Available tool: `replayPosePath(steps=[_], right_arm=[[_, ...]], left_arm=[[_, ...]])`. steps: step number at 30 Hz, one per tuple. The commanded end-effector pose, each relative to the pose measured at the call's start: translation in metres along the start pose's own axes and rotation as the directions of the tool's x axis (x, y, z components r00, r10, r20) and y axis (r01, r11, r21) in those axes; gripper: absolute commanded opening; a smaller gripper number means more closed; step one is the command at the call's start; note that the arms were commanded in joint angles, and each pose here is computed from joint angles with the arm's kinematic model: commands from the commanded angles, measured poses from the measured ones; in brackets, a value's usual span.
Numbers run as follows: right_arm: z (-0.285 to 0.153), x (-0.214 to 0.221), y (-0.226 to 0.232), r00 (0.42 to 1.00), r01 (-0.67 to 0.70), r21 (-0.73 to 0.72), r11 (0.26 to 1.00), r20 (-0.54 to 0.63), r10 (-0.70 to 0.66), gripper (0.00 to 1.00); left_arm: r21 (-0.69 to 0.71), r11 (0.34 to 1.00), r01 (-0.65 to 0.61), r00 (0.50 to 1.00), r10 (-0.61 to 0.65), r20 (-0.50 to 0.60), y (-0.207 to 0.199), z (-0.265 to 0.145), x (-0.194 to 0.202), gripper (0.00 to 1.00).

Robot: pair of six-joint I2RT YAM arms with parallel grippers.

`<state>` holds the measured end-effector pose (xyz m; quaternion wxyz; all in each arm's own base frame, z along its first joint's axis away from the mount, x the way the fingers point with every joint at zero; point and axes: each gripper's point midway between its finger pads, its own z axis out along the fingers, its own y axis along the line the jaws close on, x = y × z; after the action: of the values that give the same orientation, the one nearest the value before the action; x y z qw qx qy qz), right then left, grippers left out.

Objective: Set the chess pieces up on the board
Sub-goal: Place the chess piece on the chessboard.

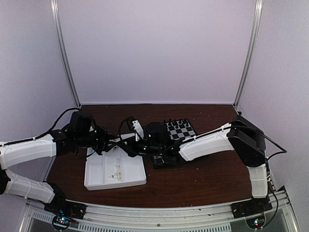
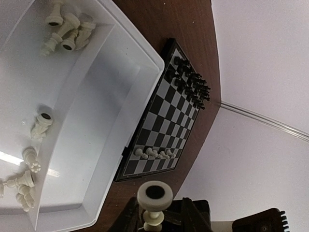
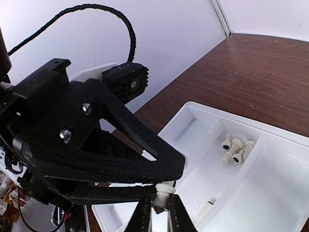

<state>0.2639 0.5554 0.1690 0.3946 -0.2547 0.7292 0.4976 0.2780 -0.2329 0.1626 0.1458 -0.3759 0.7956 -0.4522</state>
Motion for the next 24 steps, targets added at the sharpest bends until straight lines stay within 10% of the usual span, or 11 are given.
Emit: replayPosePath(steps=[1, 5, 11, 24], right_arm=[[-0.009, -0.012, -0.001, 0.999, -0.004, 0.025, 1.000, 0.039, 0.003, 0.06], [-0.018, -0.015, -0.004, 0.999, -0.012, 0.023, 1.000, 0.038, 0.011, 0.05], [-0.061, -0.035, -0.009, 0.999, -0.008, 0.019, 1.000, -0.034, 0.008, 0.07], [-0.200, -0.032, -0.089, 0.842, 0.050, 0.410, 0.911, -0.508, 0.182, 0.08]], left_arm=[[0.056, 0.998, -0.027, 0.999, 0.028, -0.022, -0.013, -0.005, 0.006, 0.36], [0.059, 0.997, -0.051, 0.999, 0.052, -0.012, -0.014, -0.008, 0.002, 0.55], [0.071, 0.972, -0.224, 0.975, 0.222, 0.030, -0.022, -0.023, -0.014, 0.57], [-0.080, 0.759, -0.646, 0.759, 0.650, 0.029, -0.042, -0.048, -0.028, 0.57]])
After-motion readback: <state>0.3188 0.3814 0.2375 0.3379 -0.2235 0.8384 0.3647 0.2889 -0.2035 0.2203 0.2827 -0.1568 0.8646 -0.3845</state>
